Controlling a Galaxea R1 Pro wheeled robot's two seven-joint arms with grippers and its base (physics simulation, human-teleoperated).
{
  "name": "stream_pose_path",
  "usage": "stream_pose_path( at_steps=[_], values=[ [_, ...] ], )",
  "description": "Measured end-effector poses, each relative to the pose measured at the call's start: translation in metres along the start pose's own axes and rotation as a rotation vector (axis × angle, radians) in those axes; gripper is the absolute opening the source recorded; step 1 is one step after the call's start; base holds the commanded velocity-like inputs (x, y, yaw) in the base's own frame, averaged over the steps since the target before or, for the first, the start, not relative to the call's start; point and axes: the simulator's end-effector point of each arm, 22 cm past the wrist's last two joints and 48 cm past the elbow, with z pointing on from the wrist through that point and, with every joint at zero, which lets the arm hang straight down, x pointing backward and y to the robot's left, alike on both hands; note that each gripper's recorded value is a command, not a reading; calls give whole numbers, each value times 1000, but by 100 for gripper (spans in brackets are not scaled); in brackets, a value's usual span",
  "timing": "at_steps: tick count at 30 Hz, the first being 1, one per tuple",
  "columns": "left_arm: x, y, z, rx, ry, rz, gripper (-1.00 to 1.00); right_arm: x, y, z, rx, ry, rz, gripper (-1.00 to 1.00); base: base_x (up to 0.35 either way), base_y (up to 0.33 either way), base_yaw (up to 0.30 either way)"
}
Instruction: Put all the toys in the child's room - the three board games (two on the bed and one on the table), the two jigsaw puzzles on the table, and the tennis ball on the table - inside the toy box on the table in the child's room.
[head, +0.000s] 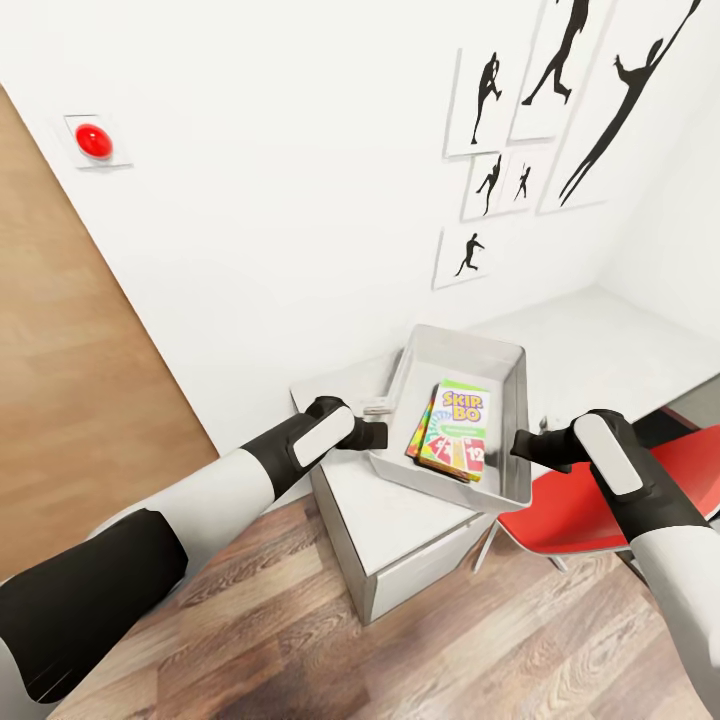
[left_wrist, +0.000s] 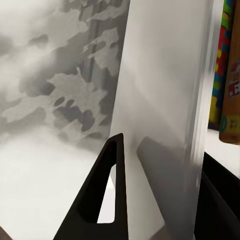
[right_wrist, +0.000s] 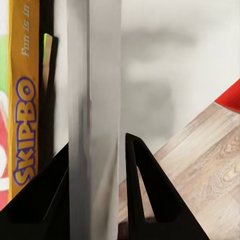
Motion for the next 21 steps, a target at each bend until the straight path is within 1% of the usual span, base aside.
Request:
stream_pose_path(
  at_steps=[16,17,18,19,20,21],
  values=[
    [0,0,0,0,0,0,-100,0,0,0,0,0,0,-100,0,0,0],
    [0,0,0,0,0,0,100,0,0,0,0,0,0,100,0,0,0],
    [-1,2,0,-13,-2,17,100,7,15,3,30,-3,-83,100,0,0,0],
    [0,5,0,-22,0,26,100,13,33,6,-13,10,-75,100,0,0,0],
    [-1,-2,0,4,-1,0,100,15,41,6,-46,19,-60,100,0,0,0],
    [-1,-2,0,5,-2,-2,100,16,42,6,-52,21,-57,100,0,0,0]
  ],
)
